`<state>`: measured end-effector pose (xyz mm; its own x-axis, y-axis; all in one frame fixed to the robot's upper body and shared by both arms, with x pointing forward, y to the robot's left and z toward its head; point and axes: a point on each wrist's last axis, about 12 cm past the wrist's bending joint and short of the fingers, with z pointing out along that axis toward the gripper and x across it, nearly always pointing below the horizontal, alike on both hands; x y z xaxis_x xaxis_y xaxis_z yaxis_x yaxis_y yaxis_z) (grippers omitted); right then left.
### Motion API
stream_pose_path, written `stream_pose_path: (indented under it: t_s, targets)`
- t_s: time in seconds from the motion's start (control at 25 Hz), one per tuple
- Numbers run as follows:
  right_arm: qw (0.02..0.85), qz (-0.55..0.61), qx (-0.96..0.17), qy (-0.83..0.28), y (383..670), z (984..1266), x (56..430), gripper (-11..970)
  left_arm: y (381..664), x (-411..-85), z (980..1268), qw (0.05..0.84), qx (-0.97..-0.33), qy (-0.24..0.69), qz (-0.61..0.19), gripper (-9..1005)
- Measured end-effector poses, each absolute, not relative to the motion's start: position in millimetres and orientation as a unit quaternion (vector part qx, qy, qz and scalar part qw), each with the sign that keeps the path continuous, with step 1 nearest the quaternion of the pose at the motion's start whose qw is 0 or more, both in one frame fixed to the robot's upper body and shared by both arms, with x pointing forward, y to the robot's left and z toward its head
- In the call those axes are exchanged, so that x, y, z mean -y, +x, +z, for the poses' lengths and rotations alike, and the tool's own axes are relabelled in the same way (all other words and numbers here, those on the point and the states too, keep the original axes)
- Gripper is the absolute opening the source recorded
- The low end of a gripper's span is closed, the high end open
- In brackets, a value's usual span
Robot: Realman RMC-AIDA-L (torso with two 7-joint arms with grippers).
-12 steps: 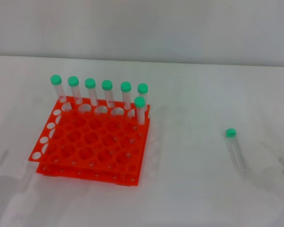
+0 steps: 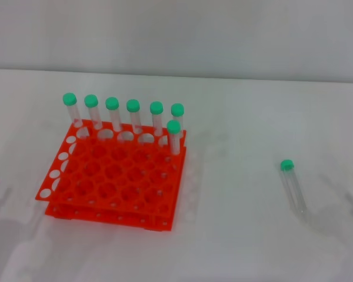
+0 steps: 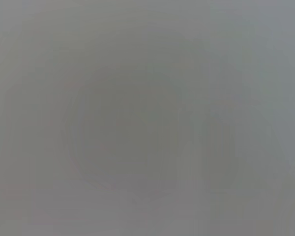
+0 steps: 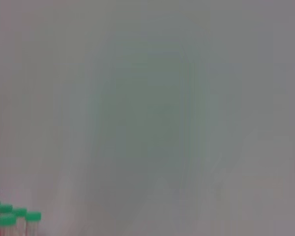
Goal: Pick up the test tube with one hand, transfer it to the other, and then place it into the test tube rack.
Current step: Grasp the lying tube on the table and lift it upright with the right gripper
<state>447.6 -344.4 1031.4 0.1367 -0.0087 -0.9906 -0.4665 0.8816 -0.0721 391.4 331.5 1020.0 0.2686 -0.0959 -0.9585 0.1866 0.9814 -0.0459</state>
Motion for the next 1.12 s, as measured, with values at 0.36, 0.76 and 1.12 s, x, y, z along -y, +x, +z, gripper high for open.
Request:
stream_pose_path:
  t_s: [0.36,0.76,1.12]
  targets:
    - [0.68,0.283,-0.657,-0.16,479.7,1066.8,358.7,853,392.3,-330.1,1020.6,0.797,-0.596,0.039,-0.094,699]
    - [0.513,0.33,-0.761,-0.22,532.6,1127.8,343.4,852,397.3,-328.0,1022.2,0.799,-0.592,0.041,-0.098,699]
    - [0.399,0.157,-0.87,-0.246,563.5,1177.6,304.6,851,400.3,-327.0,1023.3,0.801,-0.589,0.043,-0.101,698]
